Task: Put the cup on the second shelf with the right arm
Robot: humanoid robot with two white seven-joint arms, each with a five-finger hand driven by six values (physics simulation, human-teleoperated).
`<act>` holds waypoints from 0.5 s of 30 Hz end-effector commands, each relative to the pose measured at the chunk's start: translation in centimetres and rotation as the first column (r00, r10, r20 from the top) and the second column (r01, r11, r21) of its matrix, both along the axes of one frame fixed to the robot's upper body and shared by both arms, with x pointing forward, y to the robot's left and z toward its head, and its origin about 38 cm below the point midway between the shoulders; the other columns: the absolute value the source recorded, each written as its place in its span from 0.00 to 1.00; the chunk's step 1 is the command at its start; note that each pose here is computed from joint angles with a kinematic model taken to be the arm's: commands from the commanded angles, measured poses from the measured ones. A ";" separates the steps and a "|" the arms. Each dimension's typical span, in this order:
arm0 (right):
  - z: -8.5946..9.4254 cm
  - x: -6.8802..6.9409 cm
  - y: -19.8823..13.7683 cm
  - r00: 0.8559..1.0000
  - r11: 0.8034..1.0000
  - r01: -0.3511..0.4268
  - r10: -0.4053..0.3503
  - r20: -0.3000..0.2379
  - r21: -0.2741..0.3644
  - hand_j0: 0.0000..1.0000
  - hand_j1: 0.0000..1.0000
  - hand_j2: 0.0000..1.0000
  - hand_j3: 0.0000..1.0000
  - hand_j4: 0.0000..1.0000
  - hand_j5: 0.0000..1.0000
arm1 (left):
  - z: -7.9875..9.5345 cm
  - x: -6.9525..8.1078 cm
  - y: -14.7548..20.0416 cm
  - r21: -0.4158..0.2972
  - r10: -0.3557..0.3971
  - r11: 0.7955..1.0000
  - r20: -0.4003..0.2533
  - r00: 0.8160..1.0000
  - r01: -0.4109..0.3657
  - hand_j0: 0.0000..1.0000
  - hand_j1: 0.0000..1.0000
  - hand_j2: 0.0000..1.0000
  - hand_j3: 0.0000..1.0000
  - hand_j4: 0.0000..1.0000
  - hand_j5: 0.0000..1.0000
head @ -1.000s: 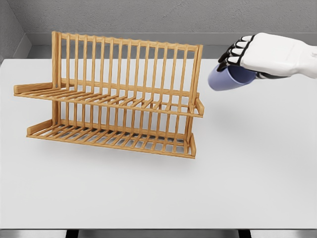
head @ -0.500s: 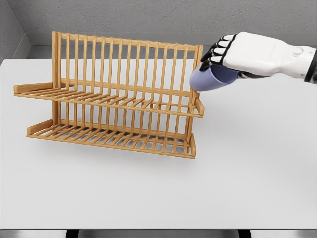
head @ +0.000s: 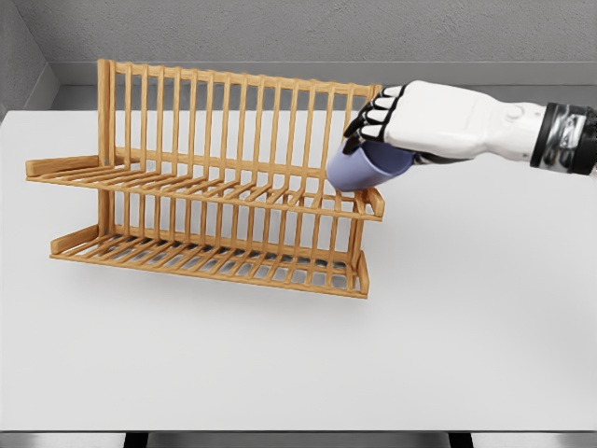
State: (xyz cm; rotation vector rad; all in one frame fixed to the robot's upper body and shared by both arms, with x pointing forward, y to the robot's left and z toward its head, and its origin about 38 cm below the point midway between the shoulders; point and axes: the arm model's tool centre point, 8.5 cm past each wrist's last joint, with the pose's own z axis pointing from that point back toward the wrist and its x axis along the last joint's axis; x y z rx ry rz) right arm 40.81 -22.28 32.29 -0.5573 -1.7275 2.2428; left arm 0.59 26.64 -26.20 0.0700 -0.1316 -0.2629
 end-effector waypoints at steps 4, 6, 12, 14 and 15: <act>-0.3 0.0 0.5 1.000 1.000 -0.010 0.010 -0.011 0.004 0.68 0.68 0.68 0.68 0.68 0.68 | 0.0 0.0 0.0 0.000 0.000 1.000 0.000 1.000 0.000 1.00 1.00 1.00 1.00 1.00 1.00; -0.6 -0.1 0.8 1.000 1.000 -0.017 0.017 -0.018 0.002 0.68 0.68 0.68 0.68 0.68 0.68 | 0.0 0.0 0.0 0.000 -0.001 1.000 0.000 1.000 0.001 1.00 1.00 1.00 1.00 1.00 1.00; -1.1 0.0 2.2 0.999 0.999 -0.034 0.034 -0.038 0.005 0.71 0.71 0.71 0.71 0.71 0.71 | 0.0 0.0 0.0 0.000 0.000 1.000 0.000 1.000 0.000 1.00 1.00 1.00 1.00 1.00 1.00; -1.3 0.0 2.7 0.998 0.999 -0.044 0.045 -0.043 0.005 0.73 0.73 0.73 0.73 0.73 0.73 | 0.0 0.0 0.0 0.000 0.000 1.000 0.000 1.000 0.000 1.00 1.00 1.00 1.00 1.00 1.00; -1.3 0.0 2.8 0.998 0.999 -0.048 0.048 -0.043 0.004 0.73 0.73 0.73 0.73 0.73 0.73 | 0.0 0.0 0.0 0.000 0.000 1.000 0.000 1.000 0.000 1.00 1.00 1.00 1.00 1.00 1.00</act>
